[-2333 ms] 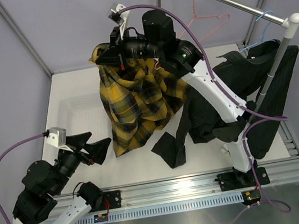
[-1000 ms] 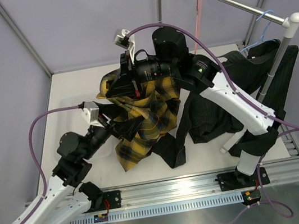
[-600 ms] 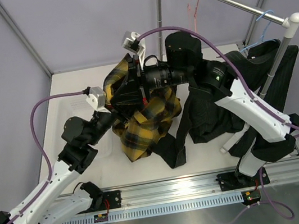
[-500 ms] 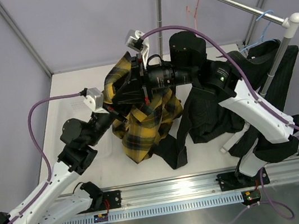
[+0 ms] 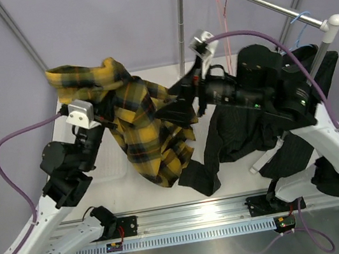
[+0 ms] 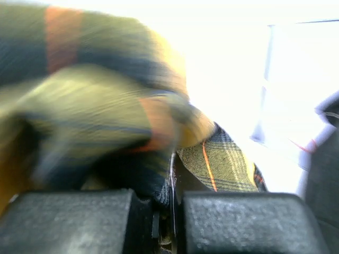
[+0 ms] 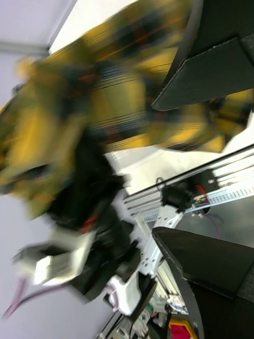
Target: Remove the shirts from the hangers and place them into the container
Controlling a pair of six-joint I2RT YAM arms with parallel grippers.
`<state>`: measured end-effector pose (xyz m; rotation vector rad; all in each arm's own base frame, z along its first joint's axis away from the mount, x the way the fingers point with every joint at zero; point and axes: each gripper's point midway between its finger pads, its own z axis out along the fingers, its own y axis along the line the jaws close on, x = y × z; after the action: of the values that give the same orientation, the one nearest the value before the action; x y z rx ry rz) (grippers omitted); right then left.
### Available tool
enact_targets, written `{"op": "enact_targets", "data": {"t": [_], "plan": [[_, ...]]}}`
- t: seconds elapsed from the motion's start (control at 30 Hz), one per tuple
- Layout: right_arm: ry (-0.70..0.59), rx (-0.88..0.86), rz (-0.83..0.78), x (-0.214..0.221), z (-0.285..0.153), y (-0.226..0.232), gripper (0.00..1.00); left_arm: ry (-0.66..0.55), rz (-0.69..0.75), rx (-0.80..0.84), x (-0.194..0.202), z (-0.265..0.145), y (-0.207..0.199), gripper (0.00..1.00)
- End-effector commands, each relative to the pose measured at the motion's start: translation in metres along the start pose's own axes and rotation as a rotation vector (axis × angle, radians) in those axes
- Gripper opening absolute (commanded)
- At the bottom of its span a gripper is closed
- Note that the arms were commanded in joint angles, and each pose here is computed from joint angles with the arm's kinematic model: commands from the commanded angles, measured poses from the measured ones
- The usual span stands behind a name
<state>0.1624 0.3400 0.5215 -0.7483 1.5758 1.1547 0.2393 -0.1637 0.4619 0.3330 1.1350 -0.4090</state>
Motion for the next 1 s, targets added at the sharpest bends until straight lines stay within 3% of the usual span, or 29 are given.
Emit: {"op": "enact_targets", "data": {"t": [0.0, 0.17, 0.3, 0.47, 0.7, 0.97], "plan": [[-0.035, 0.152, -0.001, 0.011, -0.048, -0.021, 0.99, -0.133, 0.231, -0.221, -0.089, 0.002, 0.054, 0.00], [0.020, 0.209, 0.059, 0.073, -0.068, -0.040, 1.00, -0.144, 0.392, -0.255, -0.126, 0.028, 0.063, 0.00], [0.124, 0.230, 0.124, 0.130, -0.061, -0.055, 0.99, -0.171, 0.531, -0.412, -0.159, 0.028, 0.090, 0.00], [0.270, 0.232, 0.209, 0.190, -0.057, -0.061, 0.99, -0.252, 0.598, -0.530, -0.196, 0.026, 0.117, 0.00], [0.306, 0.226, 0.258, 0.225, -0.064, -0.065, 0.99, -0.397, 0.634, -0.611, -0.239, 0.031, 0.141, 0.00], [0.368, 0.250, 0.299, 0.257, -0.078, -0.069, 0.99, -0.462, 0.758, -0.671, -0.266, 0.054, 0.148, 0.00]]}}
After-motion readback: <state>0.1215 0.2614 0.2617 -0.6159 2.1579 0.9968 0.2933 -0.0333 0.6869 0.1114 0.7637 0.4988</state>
